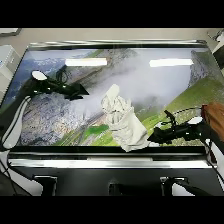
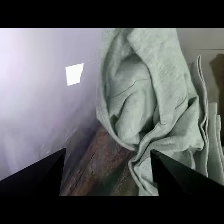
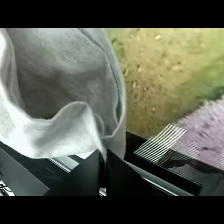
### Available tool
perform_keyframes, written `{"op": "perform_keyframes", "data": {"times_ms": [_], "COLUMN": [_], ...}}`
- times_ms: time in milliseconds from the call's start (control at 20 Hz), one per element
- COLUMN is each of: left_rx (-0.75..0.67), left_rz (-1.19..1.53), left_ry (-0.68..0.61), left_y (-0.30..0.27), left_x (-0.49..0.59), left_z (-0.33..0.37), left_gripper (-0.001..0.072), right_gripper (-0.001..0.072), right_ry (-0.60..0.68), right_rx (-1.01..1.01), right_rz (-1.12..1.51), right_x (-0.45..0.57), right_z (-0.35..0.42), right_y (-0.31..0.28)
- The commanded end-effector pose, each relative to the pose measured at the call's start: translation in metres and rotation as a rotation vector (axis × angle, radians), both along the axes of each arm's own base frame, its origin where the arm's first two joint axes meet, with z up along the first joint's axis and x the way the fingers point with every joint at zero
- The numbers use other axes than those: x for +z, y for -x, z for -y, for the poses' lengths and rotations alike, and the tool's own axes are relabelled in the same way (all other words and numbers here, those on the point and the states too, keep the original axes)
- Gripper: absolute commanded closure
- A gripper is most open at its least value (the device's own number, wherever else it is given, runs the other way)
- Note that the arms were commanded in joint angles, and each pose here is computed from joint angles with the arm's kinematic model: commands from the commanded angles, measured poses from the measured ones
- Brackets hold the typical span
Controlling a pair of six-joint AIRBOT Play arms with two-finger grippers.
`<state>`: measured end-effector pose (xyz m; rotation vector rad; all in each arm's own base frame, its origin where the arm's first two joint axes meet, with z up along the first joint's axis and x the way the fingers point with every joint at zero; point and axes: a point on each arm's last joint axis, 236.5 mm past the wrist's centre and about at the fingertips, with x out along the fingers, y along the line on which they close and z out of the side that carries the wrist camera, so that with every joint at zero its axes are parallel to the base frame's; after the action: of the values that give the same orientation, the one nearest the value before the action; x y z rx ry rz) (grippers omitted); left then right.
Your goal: Fold the clothes and pants, and hang the long-sleeved shirts on hangers.
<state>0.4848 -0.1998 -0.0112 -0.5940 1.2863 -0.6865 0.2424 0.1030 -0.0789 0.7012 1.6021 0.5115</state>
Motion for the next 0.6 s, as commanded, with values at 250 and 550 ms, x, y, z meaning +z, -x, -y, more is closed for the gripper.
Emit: {"op": "perform_keyframes", "data": {"times_ms": [250, 550], "left_rx": [-0.044, -0.033], "left_rz": [-0.043, -0.068], "left_ry": [0.067, 0.015], "left_y": [0.004, 0.007], "left_x": [-0.041, -0.061], "left_z": [0.045, 0.053], "left_gripper": [0.0099, 0.0107], "right_gripper": [0.0678, 0.0678], "right_ry": [-0.008, -0.013], "right_rx": [0.005, 0.008], "right_rz": [-0.014, -0.017], "right_x": [0.002, 0.002], "right_z": [-0.002, -0.002], "right_y": [0.003, 0.004]}}
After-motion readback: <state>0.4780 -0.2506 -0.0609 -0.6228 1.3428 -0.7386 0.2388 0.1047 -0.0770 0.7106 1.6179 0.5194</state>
